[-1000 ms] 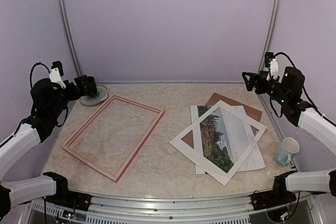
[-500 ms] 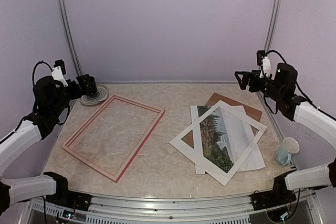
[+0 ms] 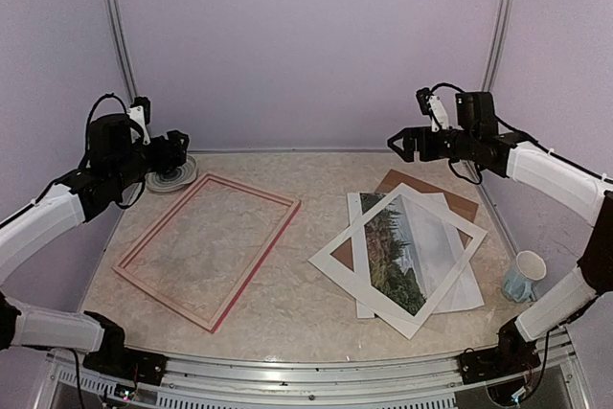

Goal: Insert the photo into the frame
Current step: Adjust the frame body at the center of the board.

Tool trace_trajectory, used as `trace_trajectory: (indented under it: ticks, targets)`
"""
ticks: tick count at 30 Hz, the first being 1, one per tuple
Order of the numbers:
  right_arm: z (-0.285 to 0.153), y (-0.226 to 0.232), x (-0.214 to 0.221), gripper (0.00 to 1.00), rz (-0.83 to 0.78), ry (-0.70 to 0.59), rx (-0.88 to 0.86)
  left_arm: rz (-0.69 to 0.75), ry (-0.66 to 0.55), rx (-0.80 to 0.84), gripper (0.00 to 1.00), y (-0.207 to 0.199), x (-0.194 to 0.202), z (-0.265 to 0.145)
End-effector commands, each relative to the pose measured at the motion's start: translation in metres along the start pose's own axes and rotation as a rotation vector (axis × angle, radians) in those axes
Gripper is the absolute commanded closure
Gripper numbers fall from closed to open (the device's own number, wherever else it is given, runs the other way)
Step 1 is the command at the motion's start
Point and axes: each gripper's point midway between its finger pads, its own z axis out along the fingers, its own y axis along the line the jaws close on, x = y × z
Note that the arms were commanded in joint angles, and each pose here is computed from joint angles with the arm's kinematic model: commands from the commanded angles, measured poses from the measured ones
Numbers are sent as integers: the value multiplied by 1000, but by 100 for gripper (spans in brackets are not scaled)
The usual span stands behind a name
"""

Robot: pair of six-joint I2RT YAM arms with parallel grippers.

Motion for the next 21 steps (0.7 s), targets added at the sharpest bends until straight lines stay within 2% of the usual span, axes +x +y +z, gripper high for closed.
trace_trajectory:
  ticks: [1, 8, 15, 18, 21]
  targets:
    - [2, 14, 18, 1, 76, 62, -78, 18, 44, 18, 1, -15, 1, -4]
    - [23, 26, 53, 1, 172, 178, -202, 34, 118, 151, 1, -60, 23, -7]
    - [22, 8, 73, 1, 200, 183, -97, 121, 234, 159, 1, -93, 74, -6]
    - [17, -1, 70, 1, 227, 167, -28, 118, 264, 163, 1, -100, 92, -3]
    - [17, -6, 74, 1, 208, 208, 5, 100, 267, 128, 1, -97, 101, 1]
